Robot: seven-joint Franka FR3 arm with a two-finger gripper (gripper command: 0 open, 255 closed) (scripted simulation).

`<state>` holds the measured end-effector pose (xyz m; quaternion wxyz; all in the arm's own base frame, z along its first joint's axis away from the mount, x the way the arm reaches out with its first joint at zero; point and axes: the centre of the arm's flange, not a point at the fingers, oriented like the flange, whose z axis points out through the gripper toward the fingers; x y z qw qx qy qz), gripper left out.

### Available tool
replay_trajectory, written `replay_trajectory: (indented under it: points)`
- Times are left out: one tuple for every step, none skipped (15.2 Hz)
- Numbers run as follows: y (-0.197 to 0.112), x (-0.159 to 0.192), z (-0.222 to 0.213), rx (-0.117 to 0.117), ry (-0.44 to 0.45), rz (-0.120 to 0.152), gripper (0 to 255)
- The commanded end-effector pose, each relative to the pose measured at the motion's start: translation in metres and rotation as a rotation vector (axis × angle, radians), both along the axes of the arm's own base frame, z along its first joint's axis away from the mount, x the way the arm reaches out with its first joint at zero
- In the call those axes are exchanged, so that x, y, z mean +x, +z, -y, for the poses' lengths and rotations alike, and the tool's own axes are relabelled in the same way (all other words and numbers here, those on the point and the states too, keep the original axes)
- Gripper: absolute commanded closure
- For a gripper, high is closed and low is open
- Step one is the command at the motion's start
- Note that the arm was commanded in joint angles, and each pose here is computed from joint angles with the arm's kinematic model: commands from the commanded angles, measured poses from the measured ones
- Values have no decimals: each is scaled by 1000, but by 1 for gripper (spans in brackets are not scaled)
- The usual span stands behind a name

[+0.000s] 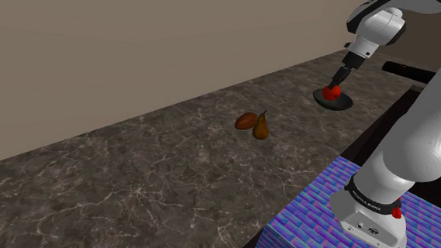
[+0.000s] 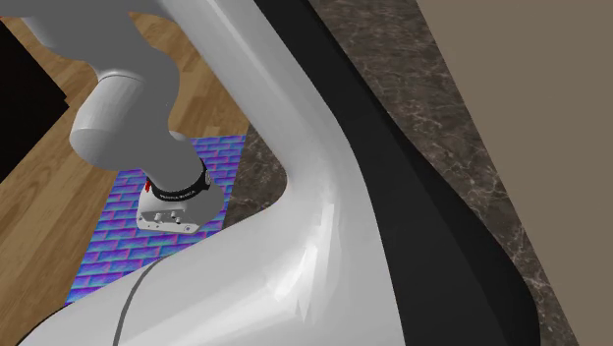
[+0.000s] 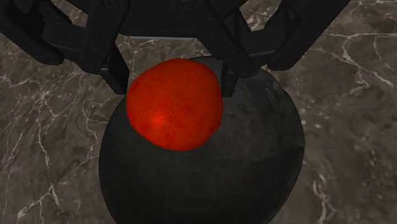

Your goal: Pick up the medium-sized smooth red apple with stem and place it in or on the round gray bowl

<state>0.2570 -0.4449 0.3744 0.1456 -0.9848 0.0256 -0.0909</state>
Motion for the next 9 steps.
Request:
replay_trajectory:
  points:
    - [0,0,0,0,0,0,0]
    - [0,0,0,0,0,0,0]
    - [0,0,0,0,0,0,0]
    - [0,0,0,0,0,0,0]
    - [0,0,0,0,0,0,0]
    - [0,0,0,0,0,0,0]
    - [12,-2,4,0,0,0,0]
    - [25,-5,7,0,0,0,0]
    - [37,-7,11,0,0,0,0]
